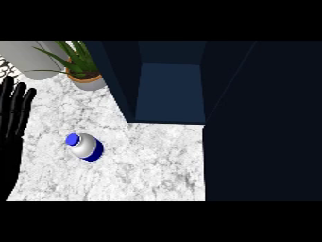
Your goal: Pick up the bottled water, place it into the cabinet and close the cabinet
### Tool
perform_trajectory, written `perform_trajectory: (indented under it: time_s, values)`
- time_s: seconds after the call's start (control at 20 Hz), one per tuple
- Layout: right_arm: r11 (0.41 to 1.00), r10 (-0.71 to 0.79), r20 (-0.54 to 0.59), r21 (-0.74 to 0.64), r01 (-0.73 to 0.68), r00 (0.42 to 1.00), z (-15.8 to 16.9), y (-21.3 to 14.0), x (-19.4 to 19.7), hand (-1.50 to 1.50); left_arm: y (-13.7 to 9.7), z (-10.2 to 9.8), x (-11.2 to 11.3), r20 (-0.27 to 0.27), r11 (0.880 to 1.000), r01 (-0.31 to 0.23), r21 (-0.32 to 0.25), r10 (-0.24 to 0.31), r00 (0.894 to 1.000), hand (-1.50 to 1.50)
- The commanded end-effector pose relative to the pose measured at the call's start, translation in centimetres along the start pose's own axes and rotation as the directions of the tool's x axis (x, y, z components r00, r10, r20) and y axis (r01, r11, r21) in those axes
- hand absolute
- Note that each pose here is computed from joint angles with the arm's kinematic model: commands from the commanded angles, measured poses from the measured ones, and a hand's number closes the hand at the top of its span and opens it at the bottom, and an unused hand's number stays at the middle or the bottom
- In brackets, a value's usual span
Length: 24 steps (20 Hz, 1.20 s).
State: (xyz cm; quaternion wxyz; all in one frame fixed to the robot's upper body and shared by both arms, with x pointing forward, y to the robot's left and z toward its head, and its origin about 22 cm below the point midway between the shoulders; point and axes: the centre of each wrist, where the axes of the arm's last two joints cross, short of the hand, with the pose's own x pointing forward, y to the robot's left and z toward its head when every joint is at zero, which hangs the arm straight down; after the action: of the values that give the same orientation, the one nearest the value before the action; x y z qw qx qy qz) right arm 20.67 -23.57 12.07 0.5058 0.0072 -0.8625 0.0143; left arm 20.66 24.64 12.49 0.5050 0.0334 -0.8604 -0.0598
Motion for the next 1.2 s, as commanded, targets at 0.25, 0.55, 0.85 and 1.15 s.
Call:
perform_trajectory:
  time_s: [0.25,0.55,0.85,1.15]
  values:
    - [0.986,0.133,0.071,0.088,-0.139,0.989,0.8,-0.5,2.2,-1.50,-1.6,0.7,1.4,0.060,0.847,-0.247,-0.470,0.310,0.949,-1.50]
    - [0.960,-0.257,-0.271,0.041,0.277,0.928,5.0,0.3,0.9,-1.50,0.2,5.1,-2.4,-0.446,0.817,-0.522,-0.246,0.383,0.809,-1.50]
    - [0.957,-0.271,-0.269,0.032,0.290,0.924,7.0,1.0,1.9,-1.50,6.7,6.1,-1.9,-0.440,0.821,-0.520,-0.237,0.386,0.810,-1.50]
    - [0.951,-0.295,-0.269,0.013,0.310,0.917,8.9,0.3,2.7,-1.50,6.8,7.9,-0.9,-0.459,0.810,-0.535,-0.240,0.391,0.798,-1.50]
